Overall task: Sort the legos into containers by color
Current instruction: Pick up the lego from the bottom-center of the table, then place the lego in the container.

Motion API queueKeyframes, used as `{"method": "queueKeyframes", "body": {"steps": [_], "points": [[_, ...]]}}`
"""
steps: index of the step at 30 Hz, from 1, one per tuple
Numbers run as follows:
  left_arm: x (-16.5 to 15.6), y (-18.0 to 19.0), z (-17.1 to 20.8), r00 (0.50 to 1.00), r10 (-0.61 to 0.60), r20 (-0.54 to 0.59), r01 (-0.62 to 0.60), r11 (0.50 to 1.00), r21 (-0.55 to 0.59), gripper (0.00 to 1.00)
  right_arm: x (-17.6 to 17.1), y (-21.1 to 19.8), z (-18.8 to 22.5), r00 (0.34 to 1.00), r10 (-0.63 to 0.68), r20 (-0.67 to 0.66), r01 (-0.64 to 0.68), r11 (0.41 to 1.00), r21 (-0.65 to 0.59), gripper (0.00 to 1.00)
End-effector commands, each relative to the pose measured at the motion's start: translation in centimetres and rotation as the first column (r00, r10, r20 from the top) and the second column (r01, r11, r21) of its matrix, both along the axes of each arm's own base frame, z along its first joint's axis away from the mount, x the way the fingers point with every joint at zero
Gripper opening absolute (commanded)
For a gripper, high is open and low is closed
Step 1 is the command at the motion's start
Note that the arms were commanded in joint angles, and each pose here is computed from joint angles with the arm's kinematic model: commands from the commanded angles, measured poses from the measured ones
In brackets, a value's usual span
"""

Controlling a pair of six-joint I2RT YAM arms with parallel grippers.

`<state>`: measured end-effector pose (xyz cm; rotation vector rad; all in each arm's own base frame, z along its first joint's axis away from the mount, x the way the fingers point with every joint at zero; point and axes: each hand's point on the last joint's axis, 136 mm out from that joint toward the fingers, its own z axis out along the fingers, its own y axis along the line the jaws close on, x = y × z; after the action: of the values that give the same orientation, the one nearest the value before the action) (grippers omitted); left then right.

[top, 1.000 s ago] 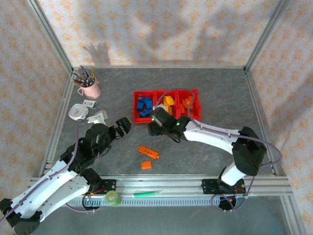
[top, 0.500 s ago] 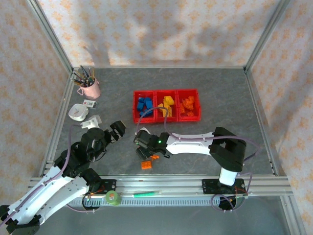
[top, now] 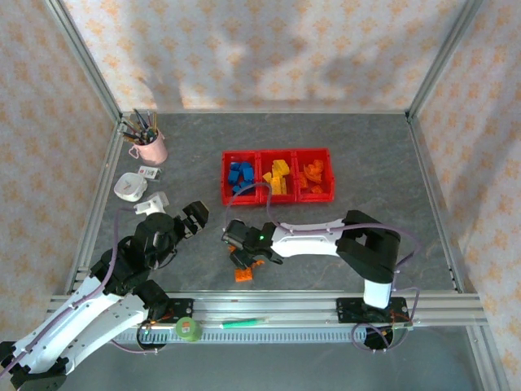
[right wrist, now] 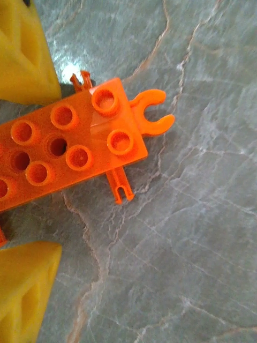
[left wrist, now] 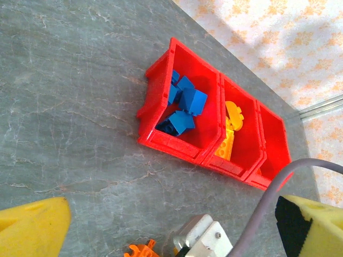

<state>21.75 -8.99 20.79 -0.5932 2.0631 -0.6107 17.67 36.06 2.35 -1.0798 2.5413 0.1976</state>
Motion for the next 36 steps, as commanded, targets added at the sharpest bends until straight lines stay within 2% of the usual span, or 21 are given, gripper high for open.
{"method": "queueKeyframes", "body": {"steps": [1,15,20,24,28,32,36], "points": [[-0.3,0.4,-0.2,1.000,0.012,-0.005,-0.012,1.000,0.011,0.99,0.3,-0.7,-0.6,1.000,0.007,0.016,-0.006,0.999,-0.049,0.62],[-0.1,0.2,0.1,1.000,0.007,0.003,-0.007,1.000,0.009,0.99,1.4,-0.7,-0.1,0.999,-0.027,0.028,0.028,0.999,-0.030,0.29],[0.2,-0.1,0.6,1.000,-0.004,0.012,0.004,1.000,0.008,0.99,2.5,-1.1,2.2,0.996,-0.078,0.048,0.077,0.997,0.030,0.24],[0.6,-0.8,1.1,1.000,-0.025,0.017,0.024,1.000,0.012,0.99,4.5,-2.6,5.2,0.983,-0.169,0.068,0.161,0.982,0.102,0.24],[1.3,-2.0,1.6,0.997,-0.067,0.030,0.067,0.998,0.012,0.99,7.7,-5.3,9.5,0.946,-0.305,0.114,0.280,0.940,0.194,0.24],[2.2,-3.6,1.8,0.992,-0.115,0.043,0.115,0.993,0.000,0.99,12.3,-10.2,13.1,0.864,-0.490,0.119,0.443,0.850,0.284,0.27],[3.2,-5.3,2.2,0.984,-0.164,0.062,0.165,0.986,-0.006,0.99,16.6,-15.5,14.5,0.761,-0.638,0.116,0.586,0.753,0.300,0.27]]}}
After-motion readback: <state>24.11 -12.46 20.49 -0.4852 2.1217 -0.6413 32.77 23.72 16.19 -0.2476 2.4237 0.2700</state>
